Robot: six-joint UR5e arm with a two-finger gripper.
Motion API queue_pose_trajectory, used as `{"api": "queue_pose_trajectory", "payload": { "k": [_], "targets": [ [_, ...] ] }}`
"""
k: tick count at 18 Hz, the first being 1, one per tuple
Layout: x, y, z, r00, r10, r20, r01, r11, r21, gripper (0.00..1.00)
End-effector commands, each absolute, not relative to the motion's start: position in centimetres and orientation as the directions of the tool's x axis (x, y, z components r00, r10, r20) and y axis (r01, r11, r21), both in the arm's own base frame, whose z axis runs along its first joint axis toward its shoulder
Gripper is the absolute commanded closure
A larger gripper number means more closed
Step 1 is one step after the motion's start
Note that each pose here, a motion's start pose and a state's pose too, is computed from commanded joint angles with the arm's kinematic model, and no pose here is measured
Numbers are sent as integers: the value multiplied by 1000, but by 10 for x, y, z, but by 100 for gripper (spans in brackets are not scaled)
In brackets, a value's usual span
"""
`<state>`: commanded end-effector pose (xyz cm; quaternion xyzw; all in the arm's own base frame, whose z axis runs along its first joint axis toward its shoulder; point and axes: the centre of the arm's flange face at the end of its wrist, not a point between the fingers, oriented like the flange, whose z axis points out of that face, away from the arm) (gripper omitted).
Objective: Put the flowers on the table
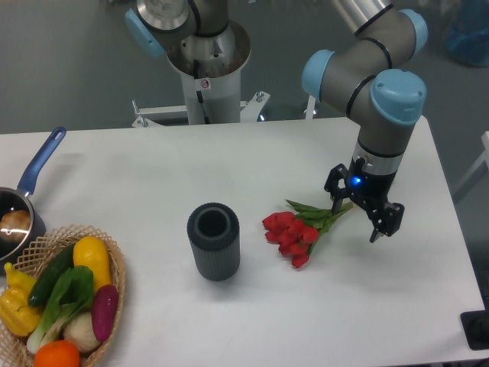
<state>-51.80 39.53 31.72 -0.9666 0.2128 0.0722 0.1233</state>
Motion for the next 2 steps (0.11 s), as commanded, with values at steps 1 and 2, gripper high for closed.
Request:
{"api": "queue_pose_trajectory", "payload": {
  "k": [1, 2],
  "targets": [
    [-519, 395, 316, 900, -392, -191, -428, -880, -208, 0],
    [-519, 394, 317, 900, -392, -192, -428, -880, -208, 0]
  ]
}}
